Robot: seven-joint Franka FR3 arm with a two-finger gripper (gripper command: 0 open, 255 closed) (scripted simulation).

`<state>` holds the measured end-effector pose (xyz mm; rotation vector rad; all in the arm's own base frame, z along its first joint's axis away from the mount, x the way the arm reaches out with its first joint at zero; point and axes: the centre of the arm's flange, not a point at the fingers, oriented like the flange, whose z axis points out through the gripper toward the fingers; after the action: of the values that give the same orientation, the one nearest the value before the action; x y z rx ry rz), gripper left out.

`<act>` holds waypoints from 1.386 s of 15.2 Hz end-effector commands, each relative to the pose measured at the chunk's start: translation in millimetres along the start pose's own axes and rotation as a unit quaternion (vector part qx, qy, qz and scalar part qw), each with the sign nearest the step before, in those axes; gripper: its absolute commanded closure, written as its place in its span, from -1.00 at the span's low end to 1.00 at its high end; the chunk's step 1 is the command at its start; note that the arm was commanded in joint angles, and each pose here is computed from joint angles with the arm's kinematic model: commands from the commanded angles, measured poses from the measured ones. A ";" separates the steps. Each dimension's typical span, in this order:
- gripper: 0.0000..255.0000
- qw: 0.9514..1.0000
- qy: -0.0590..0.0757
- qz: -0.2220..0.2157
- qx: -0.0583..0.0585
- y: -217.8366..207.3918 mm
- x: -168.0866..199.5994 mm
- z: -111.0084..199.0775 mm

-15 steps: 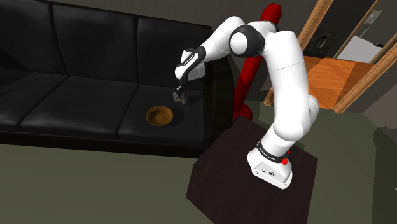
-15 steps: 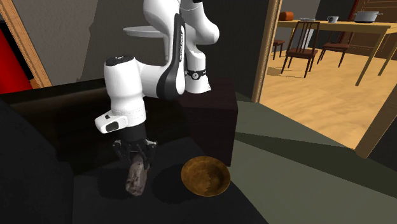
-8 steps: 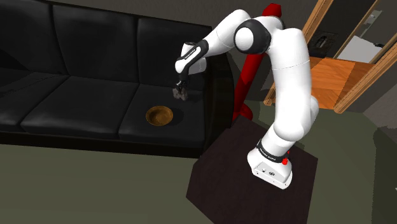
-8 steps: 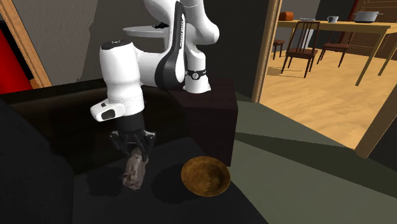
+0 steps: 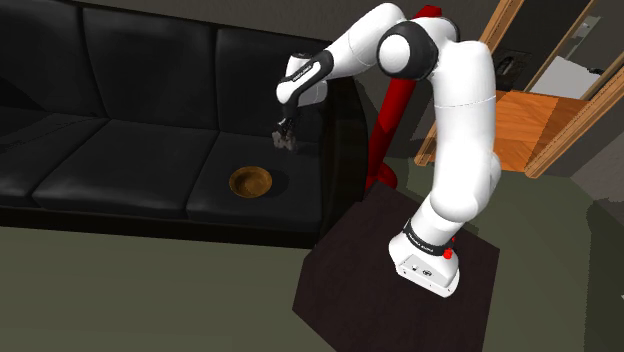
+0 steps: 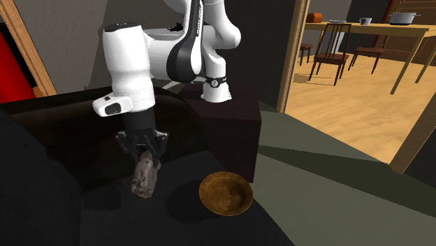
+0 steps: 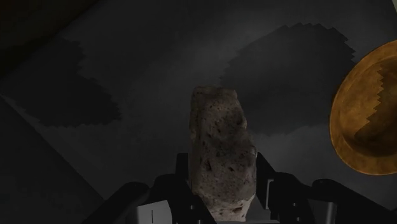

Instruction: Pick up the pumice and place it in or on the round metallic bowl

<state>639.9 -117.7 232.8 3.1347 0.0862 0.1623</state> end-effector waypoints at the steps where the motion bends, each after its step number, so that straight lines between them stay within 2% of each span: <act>1: 1.00 1.000 0.000 0.000 0.000 -1.0 1.9 -11.0; 4: 1.00 1.000 0.000 0.000 0.000 -1.0 3.4 -25.3; 21: 1.00 1.000 0.000 0.000 0.000 -224.9 -10.2 -48.8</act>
<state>614.7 93.5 273.6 3.1346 0.0893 0.1620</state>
